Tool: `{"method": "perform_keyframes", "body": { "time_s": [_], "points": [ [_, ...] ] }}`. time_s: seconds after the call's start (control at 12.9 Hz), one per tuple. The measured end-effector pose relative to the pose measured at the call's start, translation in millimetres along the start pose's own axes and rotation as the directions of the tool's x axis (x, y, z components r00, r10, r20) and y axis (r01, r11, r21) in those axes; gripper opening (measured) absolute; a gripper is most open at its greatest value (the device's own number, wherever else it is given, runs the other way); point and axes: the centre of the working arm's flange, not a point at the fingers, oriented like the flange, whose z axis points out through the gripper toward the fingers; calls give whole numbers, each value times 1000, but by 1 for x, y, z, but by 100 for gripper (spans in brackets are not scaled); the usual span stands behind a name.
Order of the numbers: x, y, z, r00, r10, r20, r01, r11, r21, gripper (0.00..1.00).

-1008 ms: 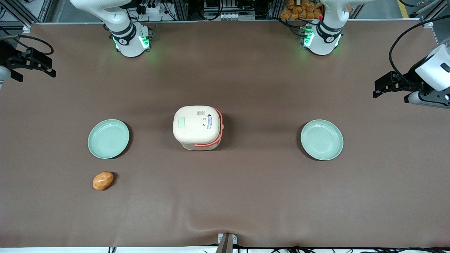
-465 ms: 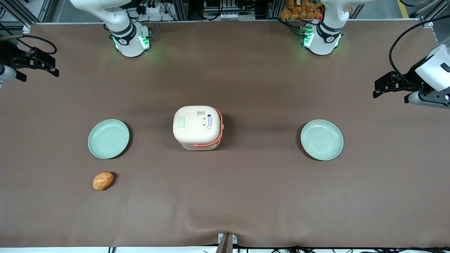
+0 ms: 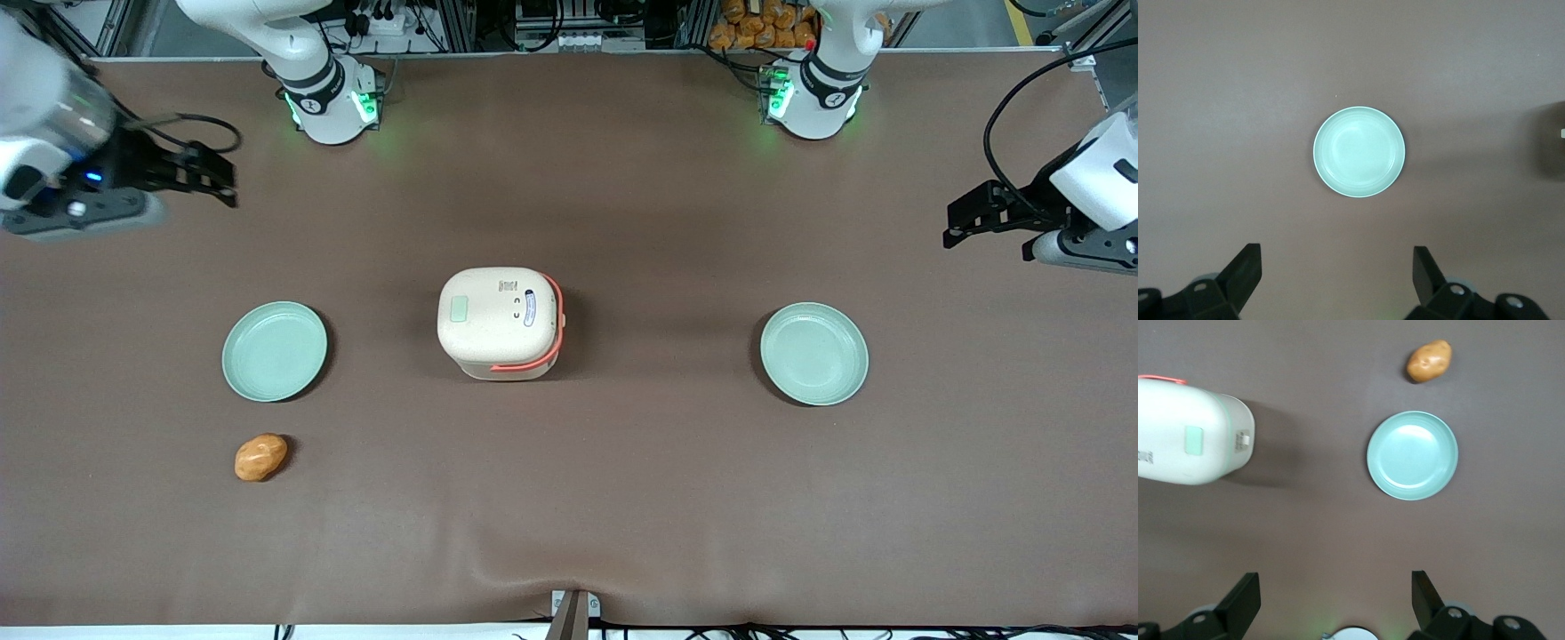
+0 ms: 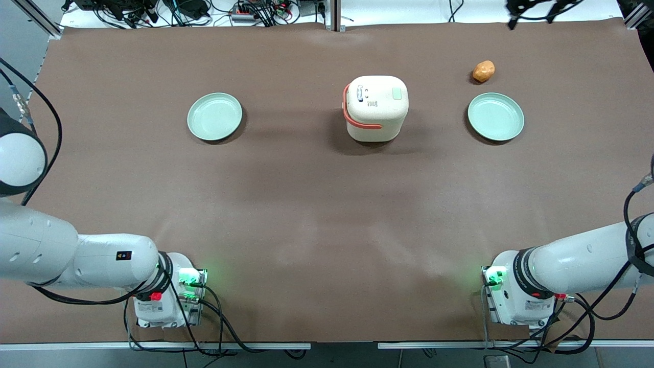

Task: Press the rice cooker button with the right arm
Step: 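Move the right gripper over the rice cooker's lid button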

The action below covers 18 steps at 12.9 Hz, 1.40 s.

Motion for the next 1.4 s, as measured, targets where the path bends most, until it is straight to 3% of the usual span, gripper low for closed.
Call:
{"method": "perform_keyframes", "body": {
  "time_s": [0.08,0.31,0.85,1.4],
  "points": [
    [5,-14,7,1000,7,2,-7,1000,-3,100],
    [20,-57,31,1000,26,6,-26,1000,-7,87],
    [48,-147,112,995,96,-38,-96,995,15,2],
    [71,-185,164,982,174,-74,-170,984,57,1]
  ]
}}
